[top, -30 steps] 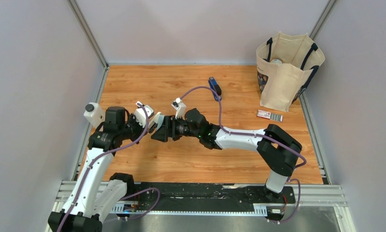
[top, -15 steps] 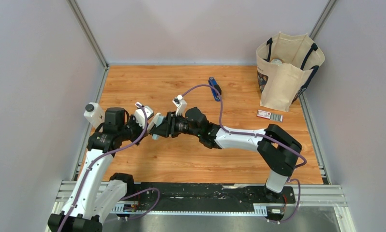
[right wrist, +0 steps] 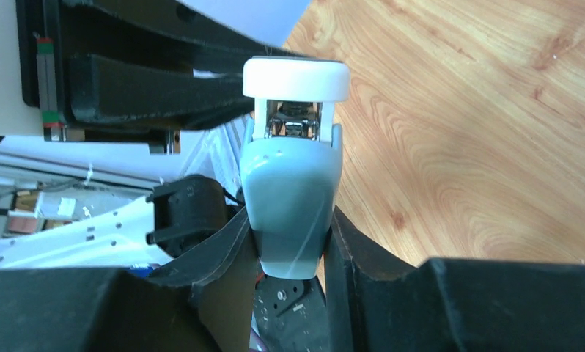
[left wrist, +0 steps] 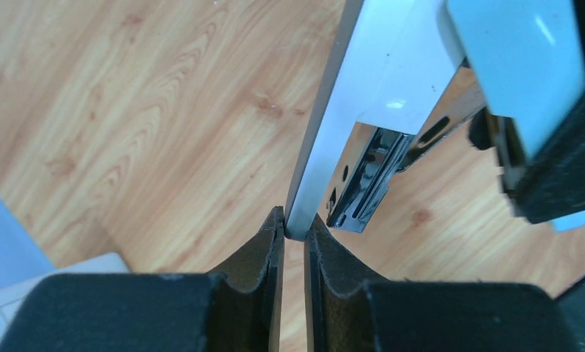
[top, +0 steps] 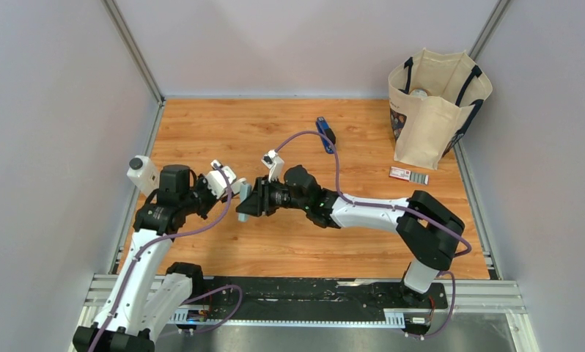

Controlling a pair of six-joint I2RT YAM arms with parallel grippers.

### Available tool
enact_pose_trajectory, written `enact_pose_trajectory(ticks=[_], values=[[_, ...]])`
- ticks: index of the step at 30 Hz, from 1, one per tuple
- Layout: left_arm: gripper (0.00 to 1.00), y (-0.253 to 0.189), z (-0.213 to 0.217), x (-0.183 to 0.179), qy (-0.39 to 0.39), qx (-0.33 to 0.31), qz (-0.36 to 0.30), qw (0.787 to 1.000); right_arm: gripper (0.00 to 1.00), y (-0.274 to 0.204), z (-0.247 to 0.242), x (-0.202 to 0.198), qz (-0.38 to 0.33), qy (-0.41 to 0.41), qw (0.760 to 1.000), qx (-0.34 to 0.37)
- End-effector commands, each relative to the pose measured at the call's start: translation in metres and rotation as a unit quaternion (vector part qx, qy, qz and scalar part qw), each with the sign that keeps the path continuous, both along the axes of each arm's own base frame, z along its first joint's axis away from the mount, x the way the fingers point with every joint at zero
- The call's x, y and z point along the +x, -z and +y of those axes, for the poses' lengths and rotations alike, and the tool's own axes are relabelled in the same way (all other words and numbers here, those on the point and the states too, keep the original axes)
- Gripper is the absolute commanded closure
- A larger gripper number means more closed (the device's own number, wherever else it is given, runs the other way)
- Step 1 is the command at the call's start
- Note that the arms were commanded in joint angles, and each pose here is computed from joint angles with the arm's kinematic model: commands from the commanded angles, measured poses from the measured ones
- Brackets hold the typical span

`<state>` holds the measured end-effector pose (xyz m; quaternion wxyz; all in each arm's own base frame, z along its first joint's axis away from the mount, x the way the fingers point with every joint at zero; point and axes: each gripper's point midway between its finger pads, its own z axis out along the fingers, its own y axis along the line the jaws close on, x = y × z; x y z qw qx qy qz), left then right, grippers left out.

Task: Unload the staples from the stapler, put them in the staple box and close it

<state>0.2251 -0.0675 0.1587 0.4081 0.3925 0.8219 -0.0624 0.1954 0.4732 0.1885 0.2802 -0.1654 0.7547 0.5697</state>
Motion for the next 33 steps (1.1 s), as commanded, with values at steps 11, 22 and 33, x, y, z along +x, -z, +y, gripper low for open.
enact_pose_trajectory(ticks=[11,22,33], values=[[0.87,-0.003,0.027,0.040,0.090,0.190,-0.267,0.940,0.76,0.027,-0.035,-0.025,-0.097,-0.077,0.985,-0.120],[0.34,-0.012,-0.005,-0.002,0.104,0.051,-0.127,0.985,0.78,-0.016,-0.012,0.026,-0.097,0.021,0.990,-0.103],[0.20,-0.060,-0.024,-0.008,0.013,-0.079,-0.012,0.997,0.84,0.013,-0.052,0.076,-0.119,0.072,0.952,-0.272]])
